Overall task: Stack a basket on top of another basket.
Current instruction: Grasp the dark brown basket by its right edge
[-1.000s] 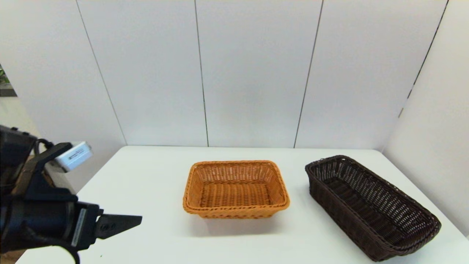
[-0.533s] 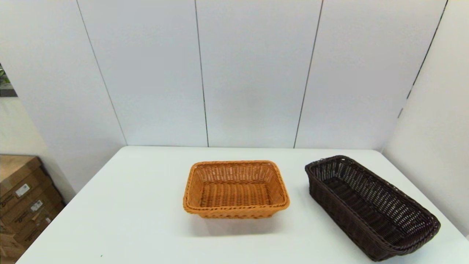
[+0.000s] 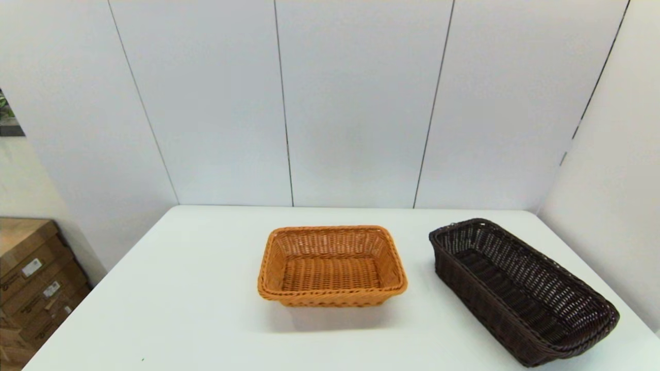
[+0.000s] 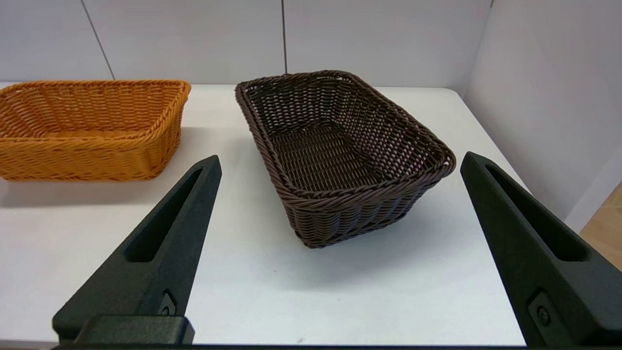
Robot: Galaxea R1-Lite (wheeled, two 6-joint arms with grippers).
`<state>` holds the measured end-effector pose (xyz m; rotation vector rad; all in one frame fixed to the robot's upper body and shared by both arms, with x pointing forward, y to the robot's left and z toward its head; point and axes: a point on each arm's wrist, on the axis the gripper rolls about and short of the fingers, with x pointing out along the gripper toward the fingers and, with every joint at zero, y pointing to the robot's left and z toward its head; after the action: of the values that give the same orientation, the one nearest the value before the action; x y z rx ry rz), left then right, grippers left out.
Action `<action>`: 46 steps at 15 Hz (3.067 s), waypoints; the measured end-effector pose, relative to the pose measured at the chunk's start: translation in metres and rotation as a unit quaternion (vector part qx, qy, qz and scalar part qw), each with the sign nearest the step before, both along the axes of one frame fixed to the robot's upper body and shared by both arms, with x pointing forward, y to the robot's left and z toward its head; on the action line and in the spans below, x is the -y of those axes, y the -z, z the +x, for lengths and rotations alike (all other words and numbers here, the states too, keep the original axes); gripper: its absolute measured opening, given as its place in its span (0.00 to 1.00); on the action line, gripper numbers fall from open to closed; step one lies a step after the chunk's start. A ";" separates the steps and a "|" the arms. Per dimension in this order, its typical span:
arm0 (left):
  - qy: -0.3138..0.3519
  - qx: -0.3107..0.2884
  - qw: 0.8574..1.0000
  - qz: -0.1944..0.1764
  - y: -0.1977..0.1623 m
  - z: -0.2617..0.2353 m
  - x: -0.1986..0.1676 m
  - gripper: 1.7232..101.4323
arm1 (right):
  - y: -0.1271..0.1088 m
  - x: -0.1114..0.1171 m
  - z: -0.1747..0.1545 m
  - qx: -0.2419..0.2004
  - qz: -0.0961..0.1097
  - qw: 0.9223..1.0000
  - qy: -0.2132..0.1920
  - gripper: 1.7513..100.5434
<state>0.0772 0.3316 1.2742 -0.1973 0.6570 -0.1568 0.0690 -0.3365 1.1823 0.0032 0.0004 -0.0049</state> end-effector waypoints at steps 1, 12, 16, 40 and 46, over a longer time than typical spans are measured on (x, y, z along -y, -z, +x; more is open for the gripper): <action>-0.014 0.010 1.000 0.003 0.003 -0.004 0.000 0.96 | 0.000 0.000 0.000 0.000 0.000 1.000 0.000 0.97; 0.009 0.093 0.994 0.056 0.023 -0.030 0.007 0.96 | 0.000 0.000 0.000 0.000 0.000 1.000 0.000 0.97; 0.036 0.094 0.993 0.056 0.027 -0.030 0.006 0.96 | 0.000 0.000 0.000 0.000 0.000 1.000 0.000 0.97; -0.060 0.287 0.948 0.123 0.090 -0.013 -0.001 0.96 | 0.000 0.000 0.000 0.000 0.000 1.000 0.000 0.97; -0.061 0.285 0.949 0.120 0.091 -0.013 -0.001 0.96 | 0.000 0.000 0.000 0.000 0.000 1.000 0.000 0.97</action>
<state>0.0645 0.3329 1.1834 0.0464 0.0826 -0.0092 0.0690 -0.3364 1.1823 0.0032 0.0004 -0.0045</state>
